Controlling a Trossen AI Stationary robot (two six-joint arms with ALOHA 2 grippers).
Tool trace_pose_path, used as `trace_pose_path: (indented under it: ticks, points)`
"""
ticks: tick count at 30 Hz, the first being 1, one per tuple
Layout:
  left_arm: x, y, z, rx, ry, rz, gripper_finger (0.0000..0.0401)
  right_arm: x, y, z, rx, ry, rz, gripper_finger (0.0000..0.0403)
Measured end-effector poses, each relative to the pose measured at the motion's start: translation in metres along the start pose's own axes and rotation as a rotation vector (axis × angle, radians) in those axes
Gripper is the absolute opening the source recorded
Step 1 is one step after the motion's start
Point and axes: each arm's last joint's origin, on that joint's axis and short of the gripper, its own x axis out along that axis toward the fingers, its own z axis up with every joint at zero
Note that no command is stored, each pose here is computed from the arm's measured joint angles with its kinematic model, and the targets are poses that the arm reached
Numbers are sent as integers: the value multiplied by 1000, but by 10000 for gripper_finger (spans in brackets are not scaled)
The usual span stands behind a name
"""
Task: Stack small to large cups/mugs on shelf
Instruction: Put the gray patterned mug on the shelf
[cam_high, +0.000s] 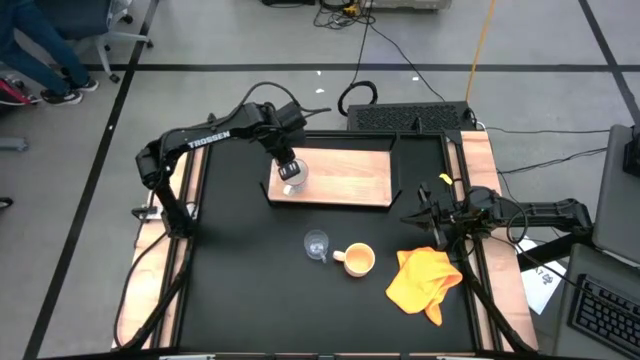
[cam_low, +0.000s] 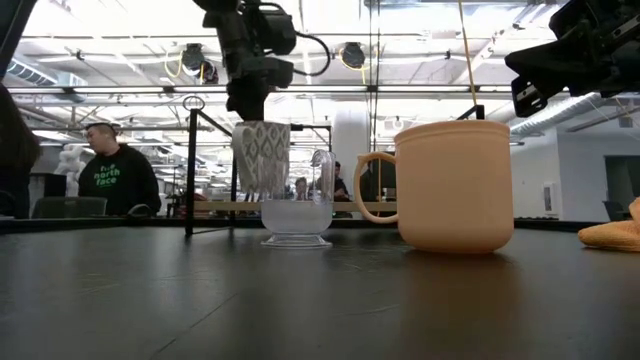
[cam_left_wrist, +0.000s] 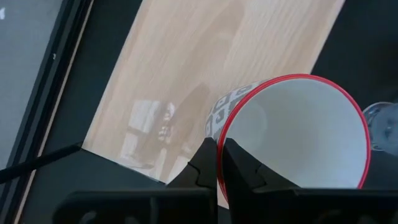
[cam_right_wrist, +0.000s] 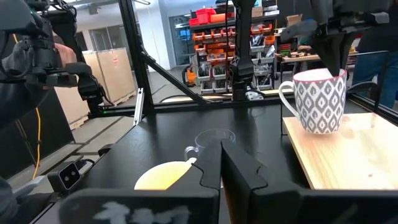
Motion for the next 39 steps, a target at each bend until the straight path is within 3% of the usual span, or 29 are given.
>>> trace_pose_path:
  ticks: [39]
  points:
    - [6,0,-3,-34,24,-1,6,0,0,0,24,0,0,0]
